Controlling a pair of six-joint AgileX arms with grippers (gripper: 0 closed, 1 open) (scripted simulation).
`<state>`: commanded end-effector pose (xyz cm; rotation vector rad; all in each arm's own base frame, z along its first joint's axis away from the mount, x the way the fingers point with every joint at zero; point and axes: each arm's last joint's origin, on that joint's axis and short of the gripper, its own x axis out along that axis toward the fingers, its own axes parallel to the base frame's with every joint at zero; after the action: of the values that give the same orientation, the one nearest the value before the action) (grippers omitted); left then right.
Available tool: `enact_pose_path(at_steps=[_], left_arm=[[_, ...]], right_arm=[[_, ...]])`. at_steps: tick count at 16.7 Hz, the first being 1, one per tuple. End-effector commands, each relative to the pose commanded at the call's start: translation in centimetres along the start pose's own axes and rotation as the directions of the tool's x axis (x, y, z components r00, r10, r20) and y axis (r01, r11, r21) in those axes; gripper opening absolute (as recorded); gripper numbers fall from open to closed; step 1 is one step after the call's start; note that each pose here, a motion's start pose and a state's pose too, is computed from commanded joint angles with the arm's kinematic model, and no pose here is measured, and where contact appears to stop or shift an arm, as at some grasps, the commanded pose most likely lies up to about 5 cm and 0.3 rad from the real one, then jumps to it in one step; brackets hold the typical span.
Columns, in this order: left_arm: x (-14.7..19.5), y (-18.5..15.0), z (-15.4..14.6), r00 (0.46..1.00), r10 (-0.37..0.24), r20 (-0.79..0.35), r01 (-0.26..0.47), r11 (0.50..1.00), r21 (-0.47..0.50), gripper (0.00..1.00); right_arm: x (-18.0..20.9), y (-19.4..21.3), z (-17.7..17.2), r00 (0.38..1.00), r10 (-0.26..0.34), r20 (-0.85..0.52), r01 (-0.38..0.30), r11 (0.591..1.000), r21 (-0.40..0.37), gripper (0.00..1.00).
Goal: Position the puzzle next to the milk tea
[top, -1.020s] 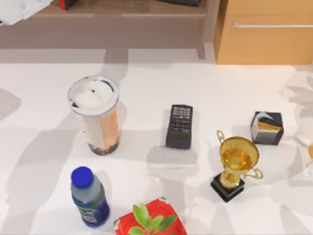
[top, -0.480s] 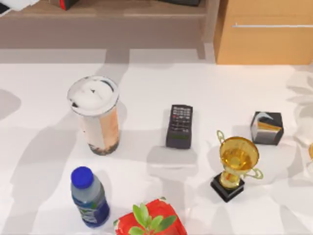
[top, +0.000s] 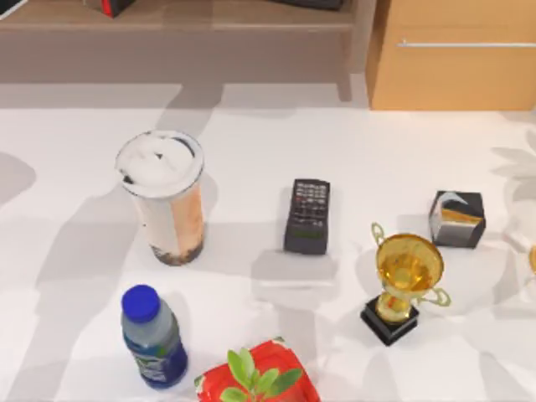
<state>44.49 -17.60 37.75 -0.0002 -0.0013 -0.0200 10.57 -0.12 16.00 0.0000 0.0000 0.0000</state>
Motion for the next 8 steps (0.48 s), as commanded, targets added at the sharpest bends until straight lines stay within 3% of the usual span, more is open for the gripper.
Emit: enact_pose_path(at_steps=[4, 8], left_arm=[[0.06, -0.01, -0.08, 1.000, 0.000, -0.001, 0.000, 1.000, 0.000, 1.00], [0.06, -0.01, -0.08, 1.000, 0.000, -0.001, 0.000, 1.000, 0.000, 0.70]], right_arm=[[0.00, 0.00, 0.00, 1.000, 0.000, 0.000, 0.000, 1.000, 0.000, 1.00], [0.00, 0.00, 0.00, 1.000, 0.000, 0.000, 0.000, 1.000, 0.000, 1.00]])
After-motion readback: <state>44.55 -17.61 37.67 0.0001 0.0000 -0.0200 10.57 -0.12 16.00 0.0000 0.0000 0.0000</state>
